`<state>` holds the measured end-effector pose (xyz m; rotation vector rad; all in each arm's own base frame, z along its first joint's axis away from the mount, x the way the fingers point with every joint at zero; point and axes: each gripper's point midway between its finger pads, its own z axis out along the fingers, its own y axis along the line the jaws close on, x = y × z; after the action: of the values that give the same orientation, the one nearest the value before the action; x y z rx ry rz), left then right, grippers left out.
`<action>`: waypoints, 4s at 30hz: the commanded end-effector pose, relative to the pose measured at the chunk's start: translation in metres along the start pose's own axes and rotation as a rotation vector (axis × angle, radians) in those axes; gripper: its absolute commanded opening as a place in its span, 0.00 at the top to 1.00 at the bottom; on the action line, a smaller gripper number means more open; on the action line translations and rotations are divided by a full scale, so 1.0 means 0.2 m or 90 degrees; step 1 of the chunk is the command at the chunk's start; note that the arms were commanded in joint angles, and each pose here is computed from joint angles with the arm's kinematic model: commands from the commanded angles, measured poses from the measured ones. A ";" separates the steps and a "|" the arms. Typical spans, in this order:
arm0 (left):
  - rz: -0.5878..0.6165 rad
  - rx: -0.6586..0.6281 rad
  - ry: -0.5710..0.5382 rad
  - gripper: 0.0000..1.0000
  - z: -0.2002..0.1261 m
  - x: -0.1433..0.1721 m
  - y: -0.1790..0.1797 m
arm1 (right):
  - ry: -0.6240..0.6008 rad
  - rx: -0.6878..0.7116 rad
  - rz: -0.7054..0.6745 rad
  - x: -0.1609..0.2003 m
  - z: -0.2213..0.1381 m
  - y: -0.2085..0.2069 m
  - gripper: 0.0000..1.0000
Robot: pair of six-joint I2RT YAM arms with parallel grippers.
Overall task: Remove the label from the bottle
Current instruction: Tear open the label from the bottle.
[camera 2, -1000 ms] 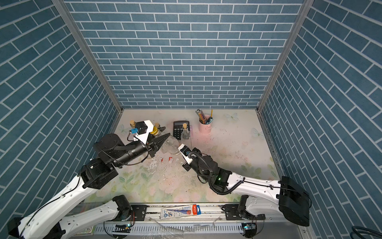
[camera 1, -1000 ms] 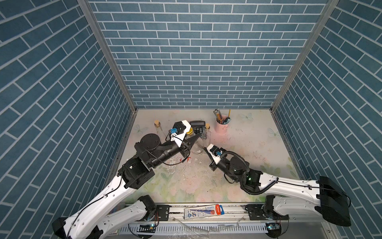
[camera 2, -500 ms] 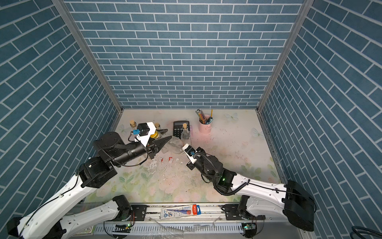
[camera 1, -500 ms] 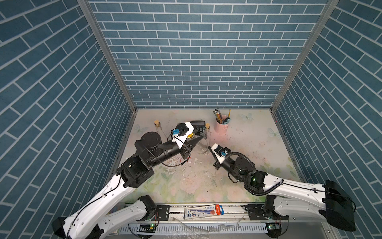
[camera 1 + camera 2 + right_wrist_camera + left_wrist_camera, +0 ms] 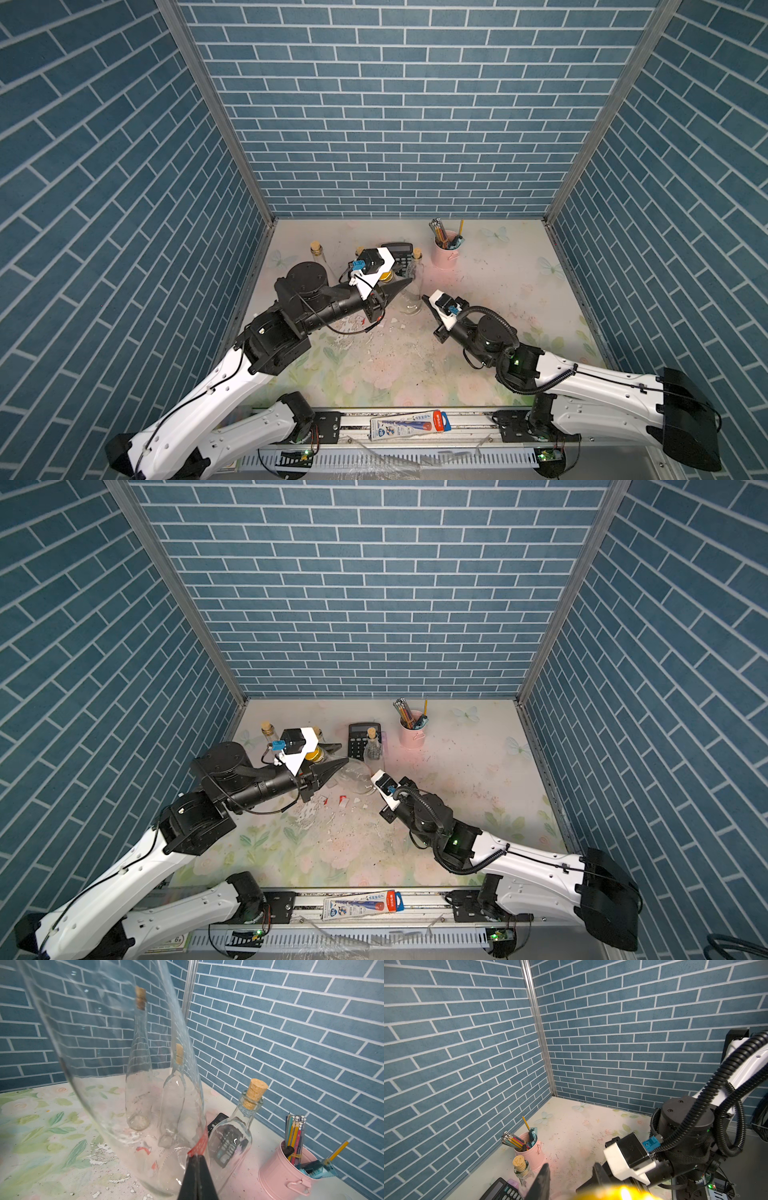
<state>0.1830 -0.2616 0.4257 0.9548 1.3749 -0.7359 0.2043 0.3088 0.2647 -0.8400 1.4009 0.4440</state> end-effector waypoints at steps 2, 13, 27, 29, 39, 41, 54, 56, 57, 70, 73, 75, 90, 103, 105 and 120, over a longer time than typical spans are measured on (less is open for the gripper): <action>-0.007 0.102 -0.088 1.00 -0.09 -0.22 -0.16 | 0.010 0.037 -0.021 0.03 -0.01 -0.08 1.00; -0.008 0.154 -0.075 1.00 -0.08 -0.22 -0.22 | 0.012 0.038 -0.026 0.03 -0.02 -0.09 1.00; -0.004 0.234 -0.038 1.00 -0.07 -0.18 -0.31 | 0.021 0.018 -0.033 0.05 -0.05 -0.10 1.00; -0.005 0.245 -0.036 1.00 -0.07 -0.18 -0.32 | 0.025 0.013 -0.029 0.05 -0.05 -0.10 1.00; -0.009 0.283 -0.028 1.00 -0.07 -0.16 -0.36 | 0.019 -0.012 0.005 0.05 -0.07 -0.12 1.00; -0.007 0.289 -0.028 1.00 -0.07 -0.16 -0.37 | 0.020 -0.025 0.004 0.05 -0.07 -0.11 1.00; -0.021 0.355 -0.024 1.00 -0.08 -0.18 -0.44 | 0.030 -0.083 -0.006 0.06 -0.07 -0.09 1.00; -0.019 0.354 -0.026 1.00 -0.08 -0.18 -0.44 | 0.028 -0.095 -0.006 0.05 -0.07 -0.08 1.00; -0.019 0.356 -0.028 1.00 -0.08 -0.18 -0.44 | 0.027 -0.099 -0.006 0.06 -0.07 -0.08 1.00; -0.029 0.387 -0.049 1.00 -0.09 -0.21 -0.47 | 0.014 -0.138 -0.009 0.04 -0.05 -0.05 1.00; -0.030 0.388 -0.051 1.00 -0.09 -0.21 -0.47 | 0.012 -0.140 -0.007 0.04 -0.04 -0.06 1.00; -0.031 0.384 -0.048 1.00 -0.08 -0.20 -0.47 | 0.011 -0.144 -0.004 0.04 -0.04 -0.06 1.00; -0.030 0.262 -0.007 1.00 0.09 0.10 -0.34 | 0.066 -0.119 0.054 0.28 -0.08 -0.05 1.00; -0.026 0.259 -0.049 1.00 0.08 0.04 -0.33 | 0.149 -0.065 0.080 0.42 -0.05 -0.12 1.00; -0.025 0.250 -0.059 1.00 0.08 0.04 -0.32 | 0.164 -0.038 0.098 0.44 -0.06 -0.16 1.00; -0.042 0.191 -0.064 1.00 0.18 0.11 -0.24 | 0.326 0.286 0.295 0.81 -0.19 -0.76 1.00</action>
<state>0.1623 -0.3149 0.3555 1.1426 1.3894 -1.0432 0.2985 0.1712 0.1575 -0.4222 2.0156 0.2869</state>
